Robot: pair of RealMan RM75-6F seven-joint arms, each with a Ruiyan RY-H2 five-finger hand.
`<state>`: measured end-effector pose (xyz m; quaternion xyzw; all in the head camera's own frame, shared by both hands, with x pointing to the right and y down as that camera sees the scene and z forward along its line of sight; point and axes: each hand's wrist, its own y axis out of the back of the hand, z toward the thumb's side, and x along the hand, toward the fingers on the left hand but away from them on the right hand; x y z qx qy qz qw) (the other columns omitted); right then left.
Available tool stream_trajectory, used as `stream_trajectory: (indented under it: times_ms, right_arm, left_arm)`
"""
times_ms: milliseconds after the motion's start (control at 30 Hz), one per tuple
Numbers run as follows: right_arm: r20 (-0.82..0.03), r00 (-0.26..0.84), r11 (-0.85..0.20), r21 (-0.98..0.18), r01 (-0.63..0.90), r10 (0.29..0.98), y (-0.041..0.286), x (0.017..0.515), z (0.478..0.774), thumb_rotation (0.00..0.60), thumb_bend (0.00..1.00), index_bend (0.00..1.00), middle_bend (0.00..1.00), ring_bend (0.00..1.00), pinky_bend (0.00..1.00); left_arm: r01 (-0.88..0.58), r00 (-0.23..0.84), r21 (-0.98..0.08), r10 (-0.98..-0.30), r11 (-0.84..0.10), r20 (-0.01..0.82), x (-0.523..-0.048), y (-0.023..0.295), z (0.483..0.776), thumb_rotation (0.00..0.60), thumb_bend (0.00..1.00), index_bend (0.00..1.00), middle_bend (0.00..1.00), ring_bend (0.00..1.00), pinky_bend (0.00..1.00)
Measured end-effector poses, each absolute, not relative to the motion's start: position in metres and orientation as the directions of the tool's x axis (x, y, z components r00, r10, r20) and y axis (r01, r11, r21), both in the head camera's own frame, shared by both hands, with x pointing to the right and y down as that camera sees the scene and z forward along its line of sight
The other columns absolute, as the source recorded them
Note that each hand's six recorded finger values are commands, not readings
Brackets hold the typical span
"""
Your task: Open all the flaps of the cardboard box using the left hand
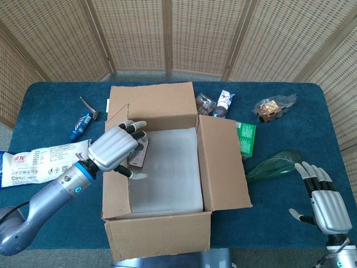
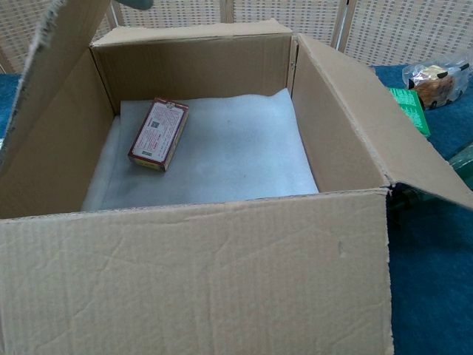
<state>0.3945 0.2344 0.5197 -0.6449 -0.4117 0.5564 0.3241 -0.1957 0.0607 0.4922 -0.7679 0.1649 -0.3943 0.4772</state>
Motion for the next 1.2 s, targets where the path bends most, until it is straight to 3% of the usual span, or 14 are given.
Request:
stream_trajectory:
  times_ms: [867, 1200]
  right_arm:
    - [-0.456, 0.05, -0.458, -0.876, 0.154, 0.889, 0.237, 0.391, 0.522, 0.6, 0.0, 0.0, 0.0, 0.0, 0.0]
    - [-0.456, 0.058, -0.459, -0.875, 0.155, 0.888, 0.239, 0.387, 0.521, 0.6, 0.0, 0.0, 0.0, 0.0, 0.0]
  left_arm:
    - [0.079, 0.545, -0.897, -0.735, -0.435, 0.404, -0.293, 0.065, 0.451, 0.288, 0.0, 0.74, 0.38, 0.17, 0.23]
    - [0.099, 0.476, -0.881, -0.755, -0.463, 0.451, -0.345, 0.081, 0.464, 0.284, 0.0, 0.74, 0.37, 0.17, 0.23]
